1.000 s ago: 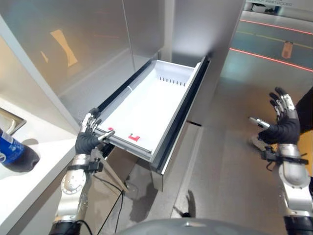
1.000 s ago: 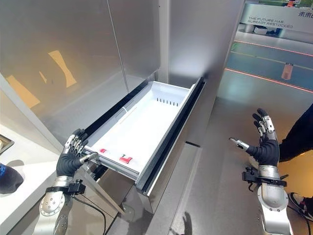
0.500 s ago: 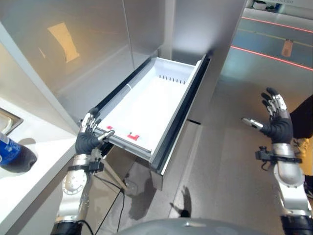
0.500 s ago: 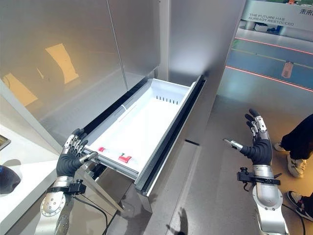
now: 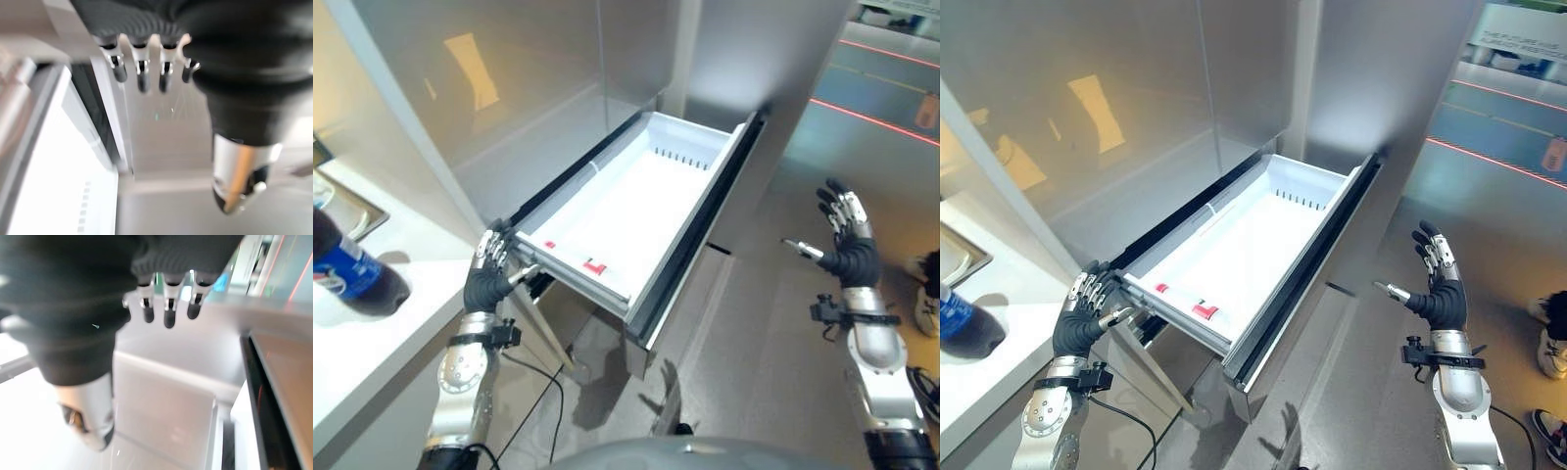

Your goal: Take the drinks into the refrigerator

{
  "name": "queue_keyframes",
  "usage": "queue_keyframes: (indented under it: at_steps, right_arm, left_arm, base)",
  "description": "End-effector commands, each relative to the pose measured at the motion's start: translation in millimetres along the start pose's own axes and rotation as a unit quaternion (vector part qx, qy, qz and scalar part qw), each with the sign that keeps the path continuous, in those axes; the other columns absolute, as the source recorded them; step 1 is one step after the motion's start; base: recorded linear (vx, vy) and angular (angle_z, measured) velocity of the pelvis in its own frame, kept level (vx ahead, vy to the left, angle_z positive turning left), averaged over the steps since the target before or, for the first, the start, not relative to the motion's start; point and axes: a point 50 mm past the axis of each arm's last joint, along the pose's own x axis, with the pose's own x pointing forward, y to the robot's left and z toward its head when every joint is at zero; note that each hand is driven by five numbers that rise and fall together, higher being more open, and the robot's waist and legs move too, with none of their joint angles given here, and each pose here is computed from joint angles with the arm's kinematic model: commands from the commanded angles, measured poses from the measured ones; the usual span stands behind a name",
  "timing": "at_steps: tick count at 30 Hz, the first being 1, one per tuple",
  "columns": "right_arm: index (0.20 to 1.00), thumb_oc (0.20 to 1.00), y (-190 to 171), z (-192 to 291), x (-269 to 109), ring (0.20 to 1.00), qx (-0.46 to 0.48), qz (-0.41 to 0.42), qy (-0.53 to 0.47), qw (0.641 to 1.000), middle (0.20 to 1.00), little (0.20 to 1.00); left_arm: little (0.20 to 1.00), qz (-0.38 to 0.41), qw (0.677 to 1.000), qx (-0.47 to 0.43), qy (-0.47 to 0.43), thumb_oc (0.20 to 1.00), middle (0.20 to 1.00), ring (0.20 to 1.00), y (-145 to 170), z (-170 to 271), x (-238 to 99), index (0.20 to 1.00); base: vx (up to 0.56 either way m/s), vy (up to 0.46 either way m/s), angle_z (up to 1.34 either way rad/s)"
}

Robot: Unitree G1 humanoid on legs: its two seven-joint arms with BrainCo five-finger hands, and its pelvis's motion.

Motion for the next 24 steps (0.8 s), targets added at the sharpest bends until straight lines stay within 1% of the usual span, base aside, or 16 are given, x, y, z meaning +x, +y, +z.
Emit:
queue_keyframes:
  at_steps: [1, 11, 19, 24]
  right_arm:
    - [1.000, 1.000, -6.2, 27.7, 20.0, 1.000, -0.002, -0.021, -0.097, 0.995, 1.000, 1.000]
    - [1.000, 1.000, -13.8, 26.5, 26.0, 1.000, -0.002, -0.061, -0.103, 0.993, 1.000, 1.000]
    - [1.000, 1.000, -14.5, 21.7, 23.4, 1.000, -0.001, -0.062, -0.091, 0.994, 1.000, 1.000]
    - [1.000, 1.000, -13.2, 19.5, 21.2, 1.000, 0.001, -0.058, -0.084, 0.995, 1.000, 1.000]
  left_arm:
    - [1.000, -0.017, 0.994, 0.023, -0.109, 1.000, 1.000, 1.000, 5.3, 41.7, 19.2, 1.000]
    - [1.000, -0.031, 0.990, 0.018, -0.138, 1.000, 1.000, 1.000, -1.9, 52.8, 23.8, 1.000]
    - [1.000, -0.034, 0.986, 0.018, -0.163, 1.000, 1.000, 1.000, -5.0, 61.7, 27.6, 1.000]
    - [1.000, -0.029, 0.984, 0.014, -0.177, 1.000, 1.000, 1.000, -5.0, 66.4, 28.2, 1.000]
  base:
    - [-0.02, -0.060, 0.61]
    - [-0.03, -0.048, 0.70]
    - [0.02, -0.063, 0.67]
    - [0.00, -0.011, 0.38]
